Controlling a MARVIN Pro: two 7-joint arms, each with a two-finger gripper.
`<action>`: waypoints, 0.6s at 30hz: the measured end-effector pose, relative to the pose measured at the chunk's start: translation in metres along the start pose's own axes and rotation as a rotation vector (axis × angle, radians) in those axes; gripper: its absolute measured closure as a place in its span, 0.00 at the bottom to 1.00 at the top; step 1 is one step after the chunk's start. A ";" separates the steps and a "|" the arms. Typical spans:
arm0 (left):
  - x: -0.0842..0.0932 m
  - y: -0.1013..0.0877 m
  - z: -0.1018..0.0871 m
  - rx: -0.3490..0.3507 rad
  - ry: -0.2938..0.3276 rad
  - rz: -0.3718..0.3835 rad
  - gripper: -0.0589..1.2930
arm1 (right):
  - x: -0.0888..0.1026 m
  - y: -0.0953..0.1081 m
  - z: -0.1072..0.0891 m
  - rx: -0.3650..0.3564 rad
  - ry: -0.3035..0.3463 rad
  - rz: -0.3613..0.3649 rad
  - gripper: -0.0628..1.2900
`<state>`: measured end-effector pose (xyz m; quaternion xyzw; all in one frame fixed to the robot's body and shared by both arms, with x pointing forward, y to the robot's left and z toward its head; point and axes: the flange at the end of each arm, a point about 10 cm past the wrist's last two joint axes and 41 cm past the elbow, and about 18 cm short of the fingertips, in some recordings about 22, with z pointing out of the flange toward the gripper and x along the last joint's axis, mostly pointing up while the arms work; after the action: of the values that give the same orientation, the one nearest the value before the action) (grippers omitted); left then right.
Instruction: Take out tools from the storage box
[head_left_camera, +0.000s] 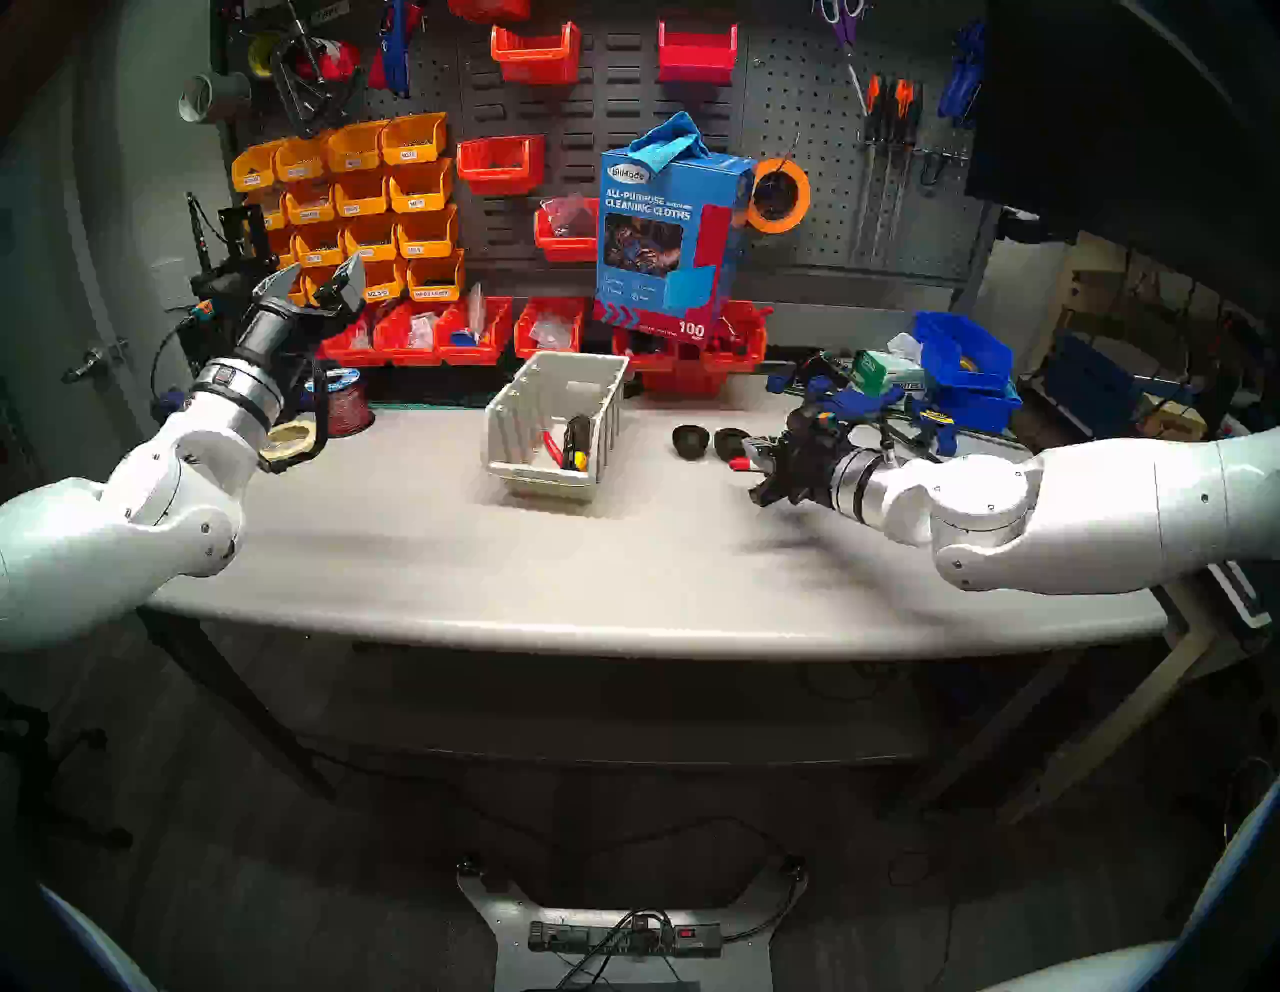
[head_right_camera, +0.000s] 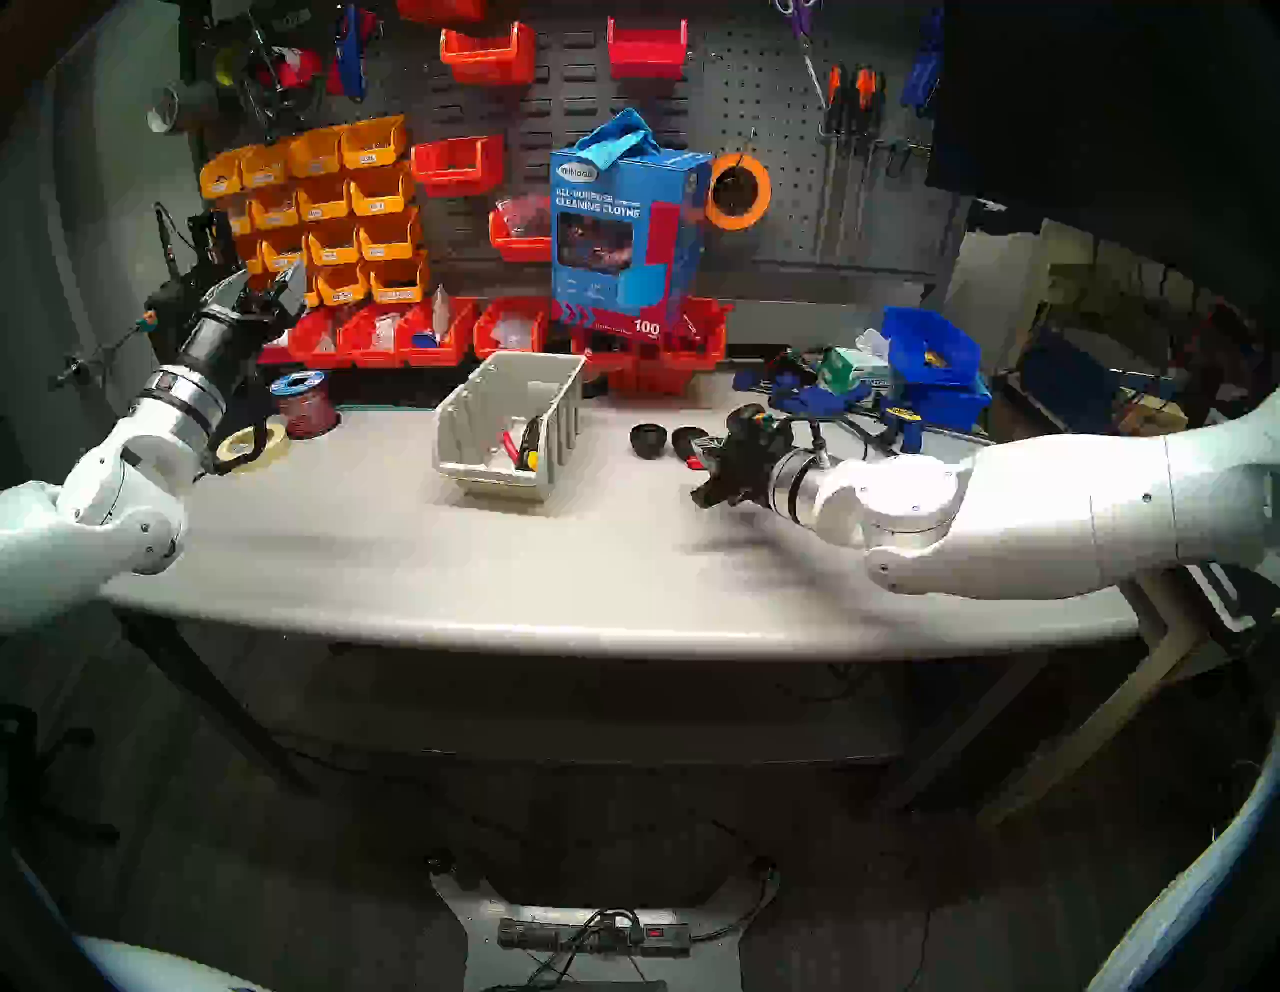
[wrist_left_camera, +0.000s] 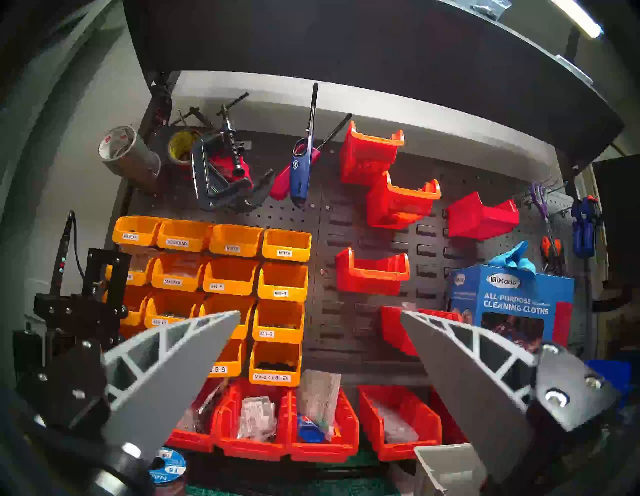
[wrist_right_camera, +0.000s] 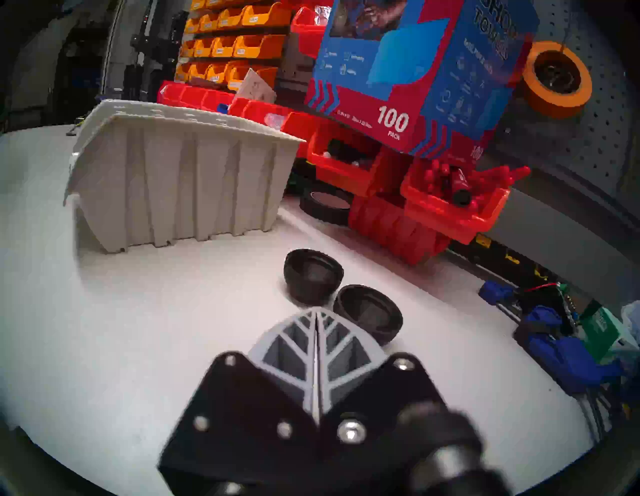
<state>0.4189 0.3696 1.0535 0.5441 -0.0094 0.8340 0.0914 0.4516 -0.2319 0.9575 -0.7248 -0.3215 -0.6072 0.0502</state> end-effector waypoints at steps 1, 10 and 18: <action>0.000 0.000 0.000 -0.002 -0.001 -0.002 0.02 | 0.001 0.003 -0.001 -0.009 -0.001 -0.004 0.98; -0.005 0.002 -0.002 -0.024 -0.015 -0.013 0.02 | 0.009 0.042 -0.022 -0.160 -0.004 -0.040 0.98; -0.006 0.005 -0.003 -0.046 -0.021 -0.019 0.02 | -0.011 0.068 -0.051 -0.315 -0.056 -0.045 0.13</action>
<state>0.4174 0.3641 1.0468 0.5508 -0.0246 0.8268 0.1118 0.4434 -0.3137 0.9819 -0.7330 -0.2395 -0.6308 -0.0867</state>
